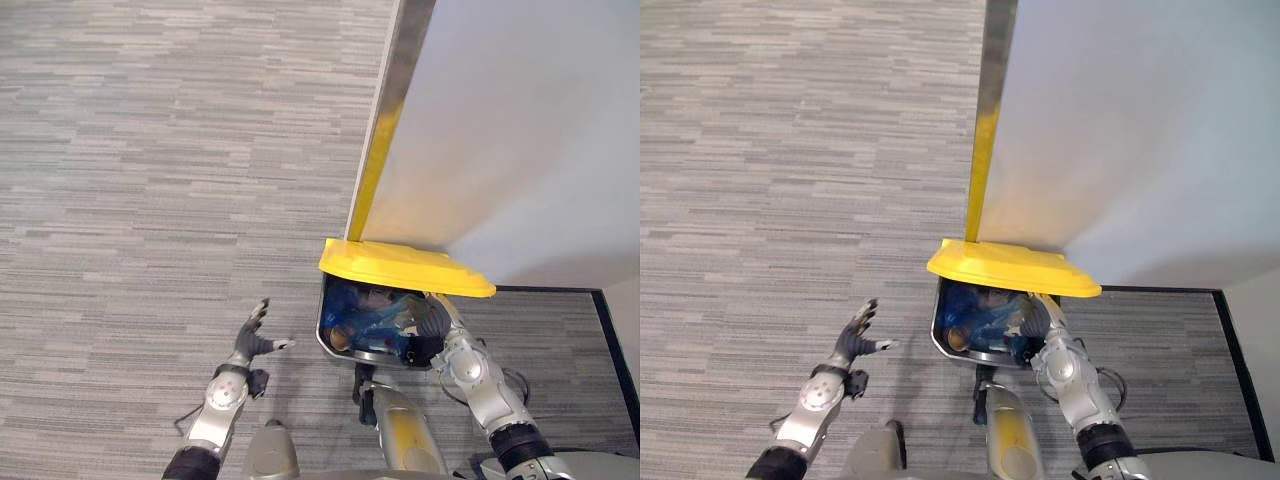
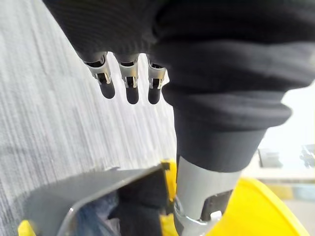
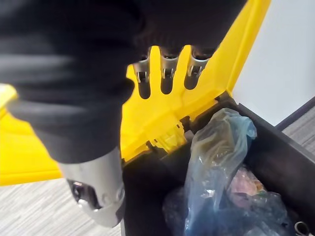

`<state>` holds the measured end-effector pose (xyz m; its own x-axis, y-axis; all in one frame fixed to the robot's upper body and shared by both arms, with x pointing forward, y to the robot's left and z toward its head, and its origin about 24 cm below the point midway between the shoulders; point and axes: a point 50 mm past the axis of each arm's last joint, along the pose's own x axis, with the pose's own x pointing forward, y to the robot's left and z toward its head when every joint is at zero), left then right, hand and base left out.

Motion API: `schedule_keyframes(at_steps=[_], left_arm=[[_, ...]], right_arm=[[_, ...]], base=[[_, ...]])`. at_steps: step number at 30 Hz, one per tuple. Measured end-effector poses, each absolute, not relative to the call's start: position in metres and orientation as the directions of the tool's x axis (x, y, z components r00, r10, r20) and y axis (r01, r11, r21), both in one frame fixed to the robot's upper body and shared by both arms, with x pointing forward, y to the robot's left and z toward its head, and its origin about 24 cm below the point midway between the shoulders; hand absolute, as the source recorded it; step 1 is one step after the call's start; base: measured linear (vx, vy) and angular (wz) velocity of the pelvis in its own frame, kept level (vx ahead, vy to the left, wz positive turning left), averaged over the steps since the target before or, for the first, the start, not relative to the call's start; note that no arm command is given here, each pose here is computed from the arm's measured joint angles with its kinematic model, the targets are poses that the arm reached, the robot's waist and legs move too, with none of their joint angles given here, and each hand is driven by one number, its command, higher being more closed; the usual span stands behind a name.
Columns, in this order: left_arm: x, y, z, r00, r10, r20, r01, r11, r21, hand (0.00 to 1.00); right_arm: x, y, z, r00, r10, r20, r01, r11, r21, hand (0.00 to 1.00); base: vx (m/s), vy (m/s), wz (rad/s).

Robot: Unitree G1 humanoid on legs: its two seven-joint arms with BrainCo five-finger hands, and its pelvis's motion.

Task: Gather rubbish on tea table into small bin, then transfer packed bag to large trash can.

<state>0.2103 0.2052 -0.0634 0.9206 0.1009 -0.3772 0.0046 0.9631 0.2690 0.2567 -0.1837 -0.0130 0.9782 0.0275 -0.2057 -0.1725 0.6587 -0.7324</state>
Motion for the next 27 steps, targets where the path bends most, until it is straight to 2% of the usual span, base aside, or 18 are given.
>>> schedule_keyframes(at_steps=[6,12,16,18,22,25,27], left_arm=[[0.166,0.231,-0.106,0.778,0.252,-0.576,-0.113,0.957,0.267,0.00],[0.136,0.222,-0.129,0.679,0.266,-0.684,-0.141,0.962,0.234,0.00],[0.135,0.216,-0.131,0.675,0.259,-0.691,-0.144,0.965,0.220,0.00],[0.134,0.215,-0.133,0.660,0.281,-0.696,-0.177,0.959,0.219,0.00],[0.130,0.219,-0.134,0.639,0.300,-0.708,-0.197,0.954,0.226,0.00],[0.129,0.197,-0.139,0.630,0.266,-0.730,-0.221,0.962,0.159,0.00],[0.131,0.186,-0.141,0.626,0.242,-0.741,-0.220,0.967,0.130,0.00]], right_arm=[[0.243,-0.171,-0.030,0.966,0.029,-0.259,-0.197,0.730,-0.654,0.00],[0.202,-0.170,-0.071,0.902,-0.028,-0.432,-0.227,0.819,-0.527,0.00],[0.174,-0.178,-0.090,0.851,-0.090,-0.518,-0.179,0.877,-0.446,0.00],[0.151,-0.179,-0.106,0.792,-0.127,-0.597,-0.137,0.916,-0.378,0.00],[0.135,-0.183,-0.120,0.731,-0.172,-0.660,-0.077,0.941,-0.330,0.00],[0.134,-0.196,-0.123,0.707,-0.234,-0.667,-0.018,0.937,-0.348,0.00],[0.126,-0.203,-0.130,0.659,-0.273,-0.701,0.023,0.939,-0.343,0.00]], base=[[-0.07,0.005,-0.18],[-0.07,0.029,-0.20],[-0.11,0.037,-0.20],[-0.13,-0.067,-0.11],[-0.02,-0.139,-0.23],[-0.01,-0.127,-0.60],[-0.08,-0.035,-0.24]])
